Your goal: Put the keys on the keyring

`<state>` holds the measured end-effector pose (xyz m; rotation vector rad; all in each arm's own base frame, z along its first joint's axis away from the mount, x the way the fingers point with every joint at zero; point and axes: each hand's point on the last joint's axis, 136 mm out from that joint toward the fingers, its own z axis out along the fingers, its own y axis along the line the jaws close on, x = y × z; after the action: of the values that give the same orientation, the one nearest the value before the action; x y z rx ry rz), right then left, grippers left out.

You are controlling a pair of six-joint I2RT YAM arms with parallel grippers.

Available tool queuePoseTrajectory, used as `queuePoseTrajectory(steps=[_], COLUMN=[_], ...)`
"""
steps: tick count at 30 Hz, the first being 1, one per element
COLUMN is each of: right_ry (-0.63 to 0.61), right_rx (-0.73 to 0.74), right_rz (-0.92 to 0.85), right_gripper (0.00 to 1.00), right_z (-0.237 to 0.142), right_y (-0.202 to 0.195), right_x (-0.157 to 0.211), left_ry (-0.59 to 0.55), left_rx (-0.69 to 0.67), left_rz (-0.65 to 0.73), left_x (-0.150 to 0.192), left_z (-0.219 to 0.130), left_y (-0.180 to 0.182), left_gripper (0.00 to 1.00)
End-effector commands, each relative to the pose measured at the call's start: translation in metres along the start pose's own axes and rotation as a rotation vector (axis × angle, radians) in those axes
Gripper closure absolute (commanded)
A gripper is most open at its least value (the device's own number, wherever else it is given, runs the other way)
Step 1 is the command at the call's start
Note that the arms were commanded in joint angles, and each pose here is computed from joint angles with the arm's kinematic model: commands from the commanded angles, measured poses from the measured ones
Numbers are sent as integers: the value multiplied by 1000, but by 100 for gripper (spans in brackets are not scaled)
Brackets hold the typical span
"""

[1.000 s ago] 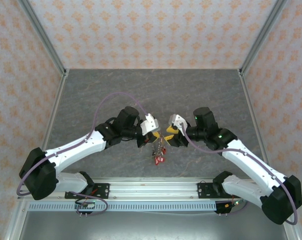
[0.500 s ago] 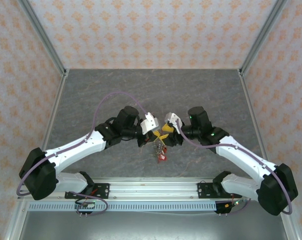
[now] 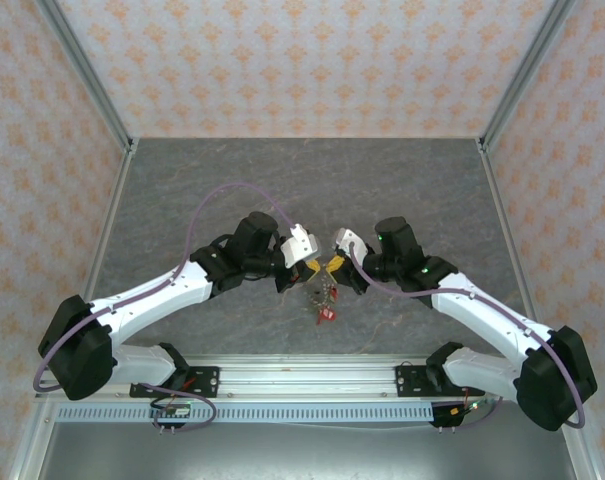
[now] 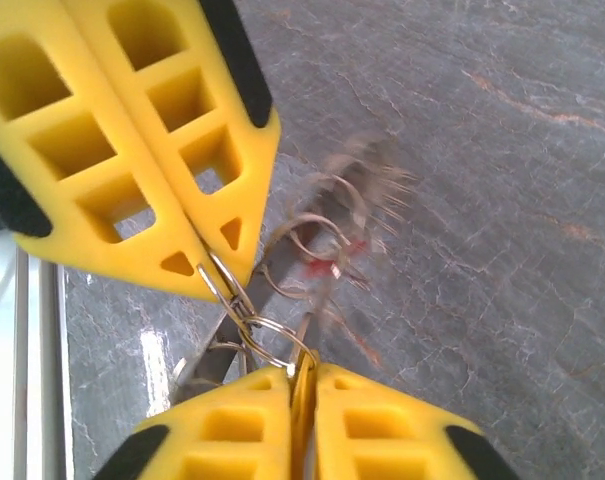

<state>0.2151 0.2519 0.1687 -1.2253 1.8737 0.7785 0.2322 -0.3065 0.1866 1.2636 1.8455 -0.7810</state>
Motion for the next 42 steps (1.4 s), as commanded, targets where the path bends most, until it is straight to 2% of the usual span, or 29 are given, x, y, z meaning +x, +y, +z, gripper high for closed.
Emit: queuePoseTrajectory(steps=[1,4,8,12,17,23,28,33,42], right_ry=[35,80,135,140,76,32,-30,-50,-83], right_rx=[40,34,13,-21,-47,84,5,-2,-22], right_rz=[-11,-20,-18,-10,-20,-123,-165,-168,-186], right_gripper=[95,100,100,100,84,76,67,69,80], right_z=[-2,-2,0,4,2,-19,-30,-29,-23], right_y=[-7,-6,-3,1,6,-5,14,14,12], right_x=[2,10,23,27,10,-4,-21,-28,-40], left_ry=[-84,-87,-104,-122,-124,-119,-110,-111,-93], left_rx=[-16,-20,-34,-42,-30,-23,-10,1,17], left_rz=[39,39,39,34,22,28,21,25,33], left_x=[-27,-27,-28,-31,-29,-25,-21,-23,-22], left_z=[-10,-11,-12,-7,0,0,0,-2,-4], left_y=[1,1,3,7,8,5,3,0,-3], left_gripper=[100,100,100,100,100,100,100,100,100])
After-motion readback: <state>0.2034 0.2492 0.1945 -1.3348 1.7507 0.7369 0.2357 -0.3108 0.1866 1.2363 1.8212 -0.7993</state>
